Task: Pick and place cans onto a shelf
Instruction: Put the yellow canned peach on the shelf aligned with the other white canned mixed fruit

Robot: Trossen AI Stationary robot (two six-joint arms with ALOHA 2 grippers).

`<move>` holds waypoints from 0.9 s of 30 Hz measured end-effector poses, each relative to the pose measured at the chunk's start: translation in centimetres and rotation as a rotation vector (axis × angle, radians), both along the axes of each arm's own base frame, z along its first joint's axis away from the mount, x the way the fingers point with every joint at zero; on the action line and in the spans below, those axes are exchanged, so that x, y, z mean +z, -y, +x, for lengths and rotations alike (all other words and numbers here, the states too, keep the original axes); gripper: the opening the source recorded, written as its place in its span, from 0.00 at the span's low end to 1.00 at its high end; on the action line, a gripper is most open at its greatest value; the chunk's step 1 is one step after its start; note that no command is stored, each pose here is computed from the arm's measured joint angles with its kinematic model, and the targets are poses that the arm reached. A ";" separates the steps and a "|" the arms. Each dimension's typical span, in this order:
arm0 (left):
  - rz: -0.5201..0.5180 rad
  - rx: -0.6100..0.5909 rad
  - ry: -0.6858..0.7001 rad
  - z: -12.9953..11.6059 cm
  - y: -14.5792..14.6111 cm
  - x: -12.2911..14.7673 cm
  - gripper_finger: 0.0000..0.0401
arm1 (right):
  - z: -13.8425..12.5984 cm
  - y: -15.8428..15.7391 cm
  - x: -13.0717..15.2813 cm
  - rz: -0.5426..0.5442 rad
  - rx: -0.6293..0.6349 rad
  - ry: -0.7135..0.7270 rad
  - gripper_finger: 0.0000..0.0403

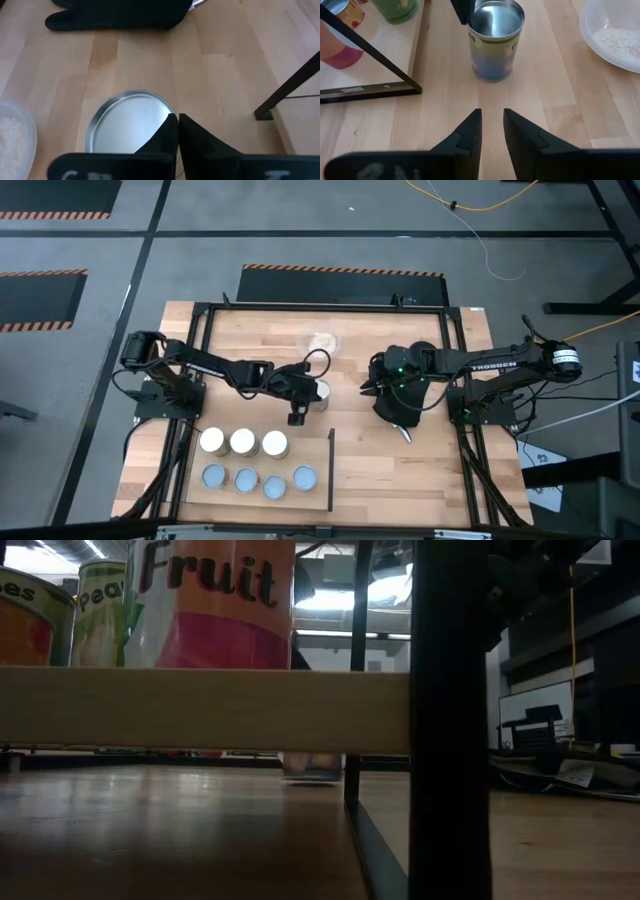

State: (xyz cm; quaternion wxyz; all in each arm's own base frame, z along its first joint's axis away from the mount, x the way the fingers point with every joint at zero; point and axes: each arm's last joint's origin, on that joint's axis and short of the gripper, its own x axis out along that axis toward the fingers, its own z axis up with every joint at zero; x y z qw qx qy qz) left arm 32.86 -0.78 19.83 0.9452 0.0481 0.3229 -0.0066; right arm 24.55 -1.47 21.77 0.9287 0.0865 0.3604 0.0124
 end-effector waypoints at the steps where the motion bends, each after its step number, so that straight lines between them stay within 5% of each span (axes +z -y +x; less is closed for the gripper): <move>1: -0.005 0.003 -0.004 0.1 0.0 0.2 0.01 | 0.0 0.0 0.0 0.000 0.000 0.001 0.21; 17: -0.107 -0.032 -0.090 1.1 5.3 8.2 0.00 | 0.0 0.0 0.0 0.000 0.000 0.006 0.21; 27: -0.145 0.062 -0.057 -0.5 11.1 9.0 0.00 | 0.0 0.0 0.1 -0.005 0.005 0.007 0.21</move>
